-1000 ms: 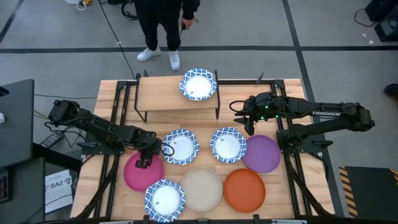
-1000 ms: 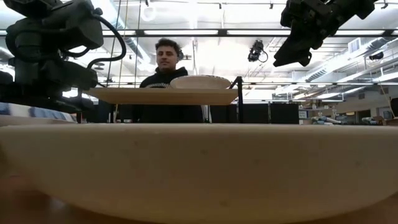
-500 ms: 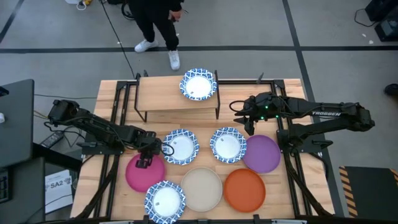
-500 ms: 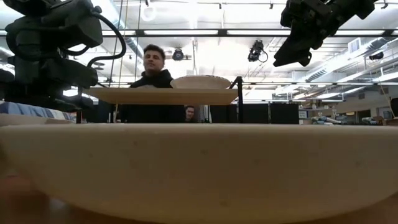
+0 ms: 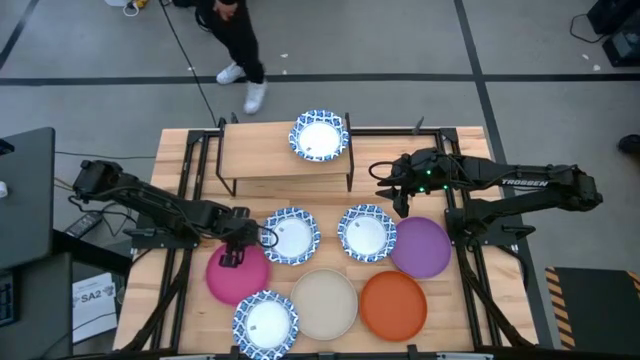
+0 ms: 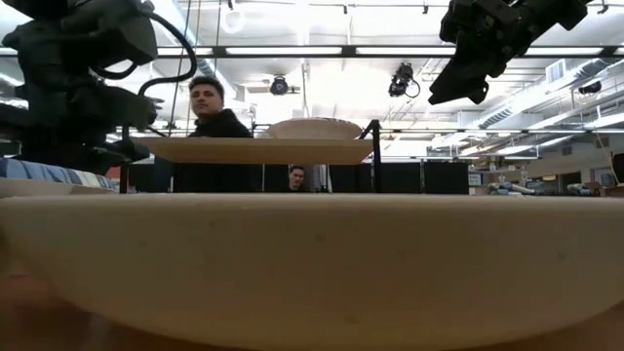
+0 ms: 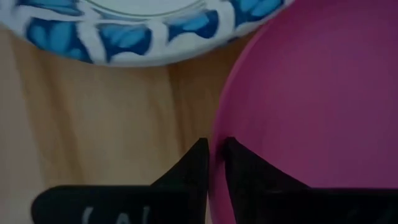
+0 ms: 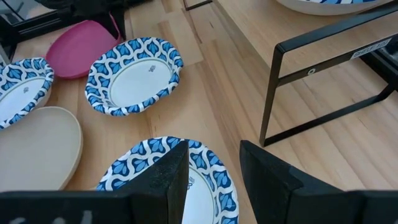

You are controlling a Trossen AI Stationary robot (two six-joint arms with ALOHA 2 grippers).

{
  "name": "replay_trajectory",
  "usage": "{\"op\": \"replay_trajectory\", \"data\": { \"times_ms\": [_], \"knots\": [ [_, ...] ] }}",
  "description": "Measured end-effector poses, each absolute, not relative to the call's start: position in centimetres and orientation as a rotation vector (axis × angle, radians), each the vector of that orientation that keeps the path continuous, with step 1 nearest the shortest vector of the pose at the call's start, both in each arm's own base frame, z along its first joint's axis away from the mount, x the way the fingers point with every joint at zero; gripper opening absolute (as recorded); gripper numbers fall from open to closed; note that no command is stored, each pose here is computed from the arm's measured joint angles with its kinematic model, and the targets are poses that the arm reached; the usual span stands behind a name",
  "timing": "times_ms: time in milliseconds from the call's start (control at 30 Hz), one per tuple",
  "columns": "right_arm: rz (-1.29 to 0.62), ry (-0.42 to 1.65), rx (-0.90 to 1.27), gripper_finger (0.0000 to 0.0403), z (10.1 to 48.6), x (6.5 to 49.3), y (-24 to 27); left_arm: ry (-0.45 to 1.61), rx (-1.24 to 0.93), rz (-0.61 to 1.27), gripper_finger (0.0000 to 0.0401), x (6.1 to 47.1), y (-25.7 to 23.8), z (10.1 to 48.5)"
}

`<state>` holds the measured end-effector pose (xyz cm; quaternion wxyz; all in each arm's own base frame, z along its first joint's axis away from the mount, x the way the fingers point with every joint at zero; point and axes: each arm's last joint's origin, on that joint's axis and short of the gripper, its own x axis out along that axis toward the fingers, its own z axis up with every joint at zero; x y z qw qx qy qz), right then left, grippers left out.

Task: Place and stack plates onto a shelf
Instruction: Put the pink plate on the shelf

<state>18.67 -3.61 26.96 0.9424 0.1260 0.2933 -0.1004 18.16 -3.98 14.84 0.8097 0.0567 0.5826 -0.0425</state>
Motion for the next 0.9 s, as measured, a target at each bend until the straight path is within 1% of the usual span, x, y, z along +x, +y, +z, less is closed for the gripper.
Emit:
{"op": "replay_trajectory", "data": {
  "times_ms": [367,900],
  "knots": [
    [-0.204,0.594,0.257,0.0149,27.0,18.7,-3.6,1.211,0.144,-0.006,0.0049,18.0,-3.7,15.4],
    [-0.204,0.592,0.256,0.0149,27.0,18.7,-3.6,1.181,0.222,0.286,0.0049,18.4,-3.0,17.1]
  ]
}}
